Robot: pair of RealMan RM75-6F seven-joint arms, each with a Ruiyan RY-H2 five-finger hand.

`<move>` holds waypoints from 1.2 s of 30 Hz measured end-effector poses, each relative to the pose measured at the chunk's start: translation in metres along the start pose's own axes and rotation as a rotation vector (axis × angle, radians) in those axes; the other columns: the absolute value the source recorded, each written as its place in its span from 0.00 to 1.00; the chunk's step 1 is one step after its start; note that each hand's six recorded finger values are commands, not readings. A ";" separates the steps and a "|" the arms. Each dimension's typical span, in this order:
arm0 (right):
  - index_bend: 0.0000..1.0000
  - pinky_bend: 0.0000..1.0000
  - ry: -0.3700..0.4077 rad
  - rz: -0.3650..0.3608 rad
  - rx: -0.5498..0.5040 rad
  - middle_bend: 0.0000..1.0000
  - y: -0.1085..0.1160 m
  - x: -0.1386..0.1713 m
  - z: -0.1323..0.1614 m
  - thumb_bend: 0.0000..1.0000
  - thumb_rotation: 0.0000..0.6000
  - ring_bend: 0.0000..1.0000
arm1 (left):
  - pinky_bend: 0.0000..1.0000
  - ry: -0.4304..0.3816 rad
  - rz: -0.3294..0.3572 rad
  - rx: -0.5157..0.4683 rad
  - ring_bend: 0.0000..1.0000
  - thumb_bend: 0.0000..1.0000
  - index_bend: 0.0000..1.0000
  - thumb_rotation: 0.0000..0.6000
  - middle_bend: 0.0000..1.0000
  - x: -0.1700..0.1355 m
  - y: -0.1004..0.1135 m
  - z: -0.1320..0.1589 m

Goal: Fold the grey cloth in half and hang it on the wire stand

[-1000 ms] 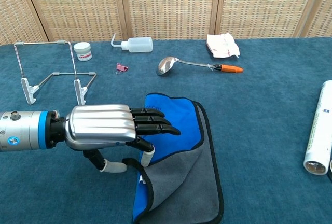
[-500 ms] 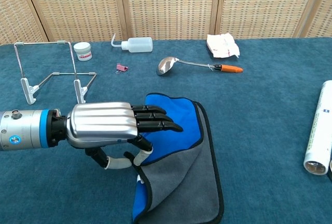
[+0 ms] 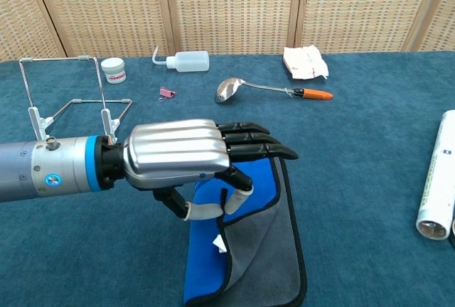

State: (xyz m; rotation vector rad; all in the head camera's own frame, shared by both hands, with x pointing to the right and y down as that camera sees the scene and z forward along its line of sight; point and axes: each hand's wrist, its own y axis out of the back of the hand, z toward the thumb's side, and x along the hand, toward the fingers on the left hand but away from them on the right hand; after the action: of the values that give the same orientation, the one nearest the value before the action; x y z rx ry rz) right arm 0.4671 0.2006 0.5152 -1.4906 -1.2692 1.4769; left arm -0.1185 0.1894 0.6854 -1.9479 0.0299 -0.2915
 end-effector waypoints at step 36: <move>0.00 0.00 -0.005 0.012 -0.019 0.00 0.002 -0.001 -0.006 0.00 1.00 0.00 | 0.00 -0.173 0.133 0.079 0.00 0.24 0.00 1.00 0.00 0.088 0.012 0.069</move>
State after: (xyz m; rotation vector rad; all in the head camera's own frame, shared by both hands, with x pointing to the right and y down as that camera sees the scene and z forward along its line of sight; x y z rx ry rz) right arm 0.4734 0.1997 0.5144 -1.5103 -1.2833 1.4809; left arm -0.0164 0.2336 0.6661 -1.8762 0.0341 -0.0351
